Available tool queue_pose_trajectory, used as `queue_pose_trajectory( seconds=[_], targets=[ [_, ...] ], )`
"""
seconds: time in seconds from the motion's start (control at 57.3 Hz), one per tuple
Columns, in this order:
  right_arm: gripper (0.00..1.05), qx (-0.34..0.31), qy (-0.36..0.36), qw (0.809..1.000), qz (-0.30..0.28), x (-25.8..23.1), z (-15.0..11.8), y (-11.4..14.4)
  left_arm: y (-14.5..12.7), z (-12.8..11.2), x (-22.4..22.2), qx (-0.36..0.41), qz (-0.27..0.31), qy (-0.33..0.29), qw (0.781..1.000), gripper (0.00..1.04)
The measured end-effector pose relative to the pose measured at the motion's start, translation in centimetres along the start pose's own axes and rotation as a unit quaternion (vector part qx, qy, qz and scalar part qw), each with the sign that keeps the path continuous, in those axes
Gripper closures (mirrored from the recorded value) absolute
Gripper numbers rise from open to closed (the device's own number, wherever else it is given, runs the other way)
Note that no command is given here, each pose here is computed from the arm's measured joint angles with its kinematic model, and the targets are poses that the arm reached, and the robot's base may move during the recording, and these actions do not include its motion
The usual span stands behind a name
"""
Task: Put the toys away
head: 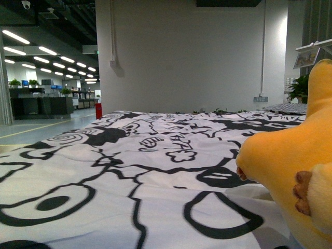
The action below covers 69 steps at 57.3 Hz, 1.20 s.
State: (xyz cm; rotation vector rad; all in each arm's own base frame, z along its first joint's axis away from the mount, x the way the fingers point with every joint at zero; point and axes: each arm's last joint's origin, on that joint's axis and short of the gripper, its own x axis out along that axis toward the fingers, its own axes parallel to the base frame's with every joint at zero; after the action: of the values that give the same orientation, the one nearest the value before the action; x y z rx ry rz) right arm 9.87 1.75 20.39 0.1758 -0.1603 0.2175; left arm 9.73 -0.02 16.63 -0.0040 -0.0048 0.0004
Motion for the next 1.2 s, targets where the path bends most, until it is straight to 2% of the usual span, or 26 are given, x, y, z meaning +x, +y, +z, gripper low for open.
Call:
queue_pose_trajectory(
  seconds=[1.203],
  targets=[
    [0.98,0.001,-0.002,1.0,-0.001,-0.01,0.04,0.0,0.02,0.03,-0.01,0.0,0.002,-0.001,1.0,0.06]
  ],
)
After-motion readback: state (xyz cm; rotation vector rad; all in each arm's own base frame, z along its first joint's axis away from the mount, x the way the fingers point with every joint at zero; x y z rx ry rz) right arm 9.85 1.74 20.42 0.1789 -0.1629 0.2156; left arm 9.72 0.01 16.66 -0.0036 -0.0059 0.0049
